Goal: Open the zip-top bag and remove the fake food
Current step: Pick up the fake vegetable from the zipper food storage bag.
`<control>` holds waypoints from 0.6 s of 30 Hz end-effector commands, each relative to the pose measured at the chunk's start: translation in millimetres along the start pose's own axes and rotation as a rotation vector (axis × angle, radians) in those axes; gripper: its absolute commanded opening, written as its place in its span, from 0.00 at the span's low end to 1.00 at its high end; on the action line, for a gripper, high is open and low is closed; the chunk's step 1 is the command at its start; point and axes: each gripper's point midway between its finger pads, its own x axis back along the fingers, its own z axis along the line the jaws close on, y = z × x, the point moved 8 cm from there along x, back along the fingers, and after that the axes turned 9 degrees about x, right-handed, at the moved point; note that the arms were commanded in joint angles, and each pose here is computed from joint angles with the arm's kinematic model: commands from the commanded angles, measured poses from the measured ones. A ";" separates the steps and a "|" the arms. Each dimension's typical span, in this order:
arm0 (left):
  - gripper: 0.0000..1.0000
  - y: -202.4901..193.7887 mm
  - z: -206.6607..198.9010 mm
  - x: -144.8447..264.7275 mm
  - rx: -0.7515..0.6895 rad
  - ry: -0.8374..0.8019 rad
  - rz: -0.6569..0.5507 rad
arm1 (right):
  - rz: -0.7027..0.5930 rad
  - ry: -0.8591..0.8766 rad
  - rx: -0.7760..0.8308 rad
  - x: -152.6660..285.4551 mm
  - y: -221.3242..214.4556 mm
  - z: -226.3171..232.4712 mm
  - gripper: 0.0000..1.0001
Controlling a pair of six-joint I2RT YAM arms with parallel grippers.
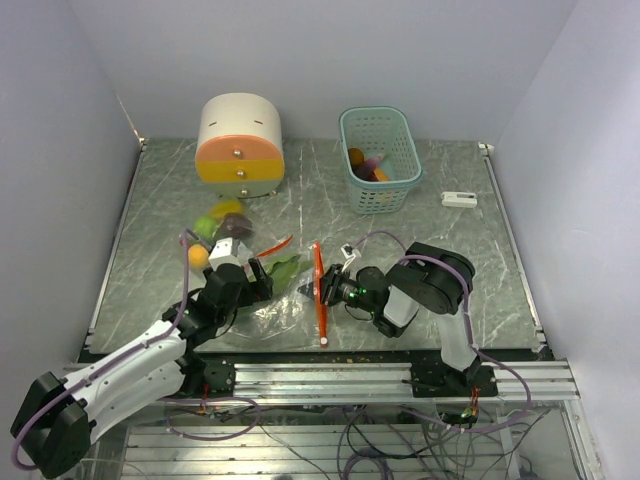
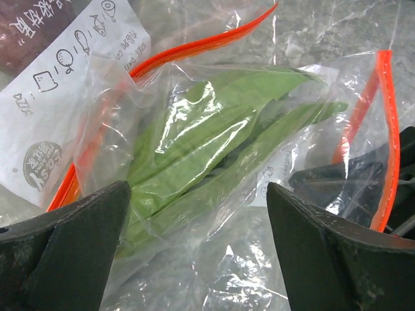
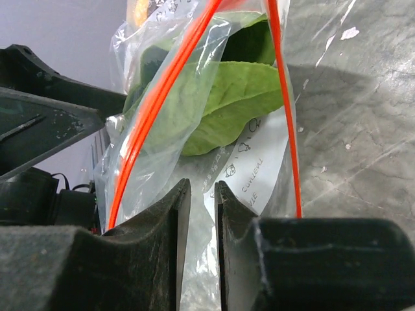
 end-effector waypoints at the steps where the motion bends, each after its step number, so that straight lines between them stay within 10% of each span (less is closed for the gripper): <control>1: 0.96 -4.6 4.8 -6.9 -0.031 0.030 0.004 | -0.019 0.043 -0.002 0.2 -1.8 3.4 0.22; 6: 0.68 -17.5 -2.9 -20.1 -0.033 -0.023 0.081 | -0.021 0.055 -0.011 -1.2 -2.9 4.0 0.35; 12: 0.11 -25.5 -7.5 -26.4 -0.005 -0.073 0.116 | -0.005 0.006 0.007 -2.6 -4.1 0.6 0.61; 18: 0.07 -29.0 -13.4 -23.8 -0.004 -0.149 0.146 | 0.002 -0.007 -0.003 -6.4 -6.2 -1.4 0.73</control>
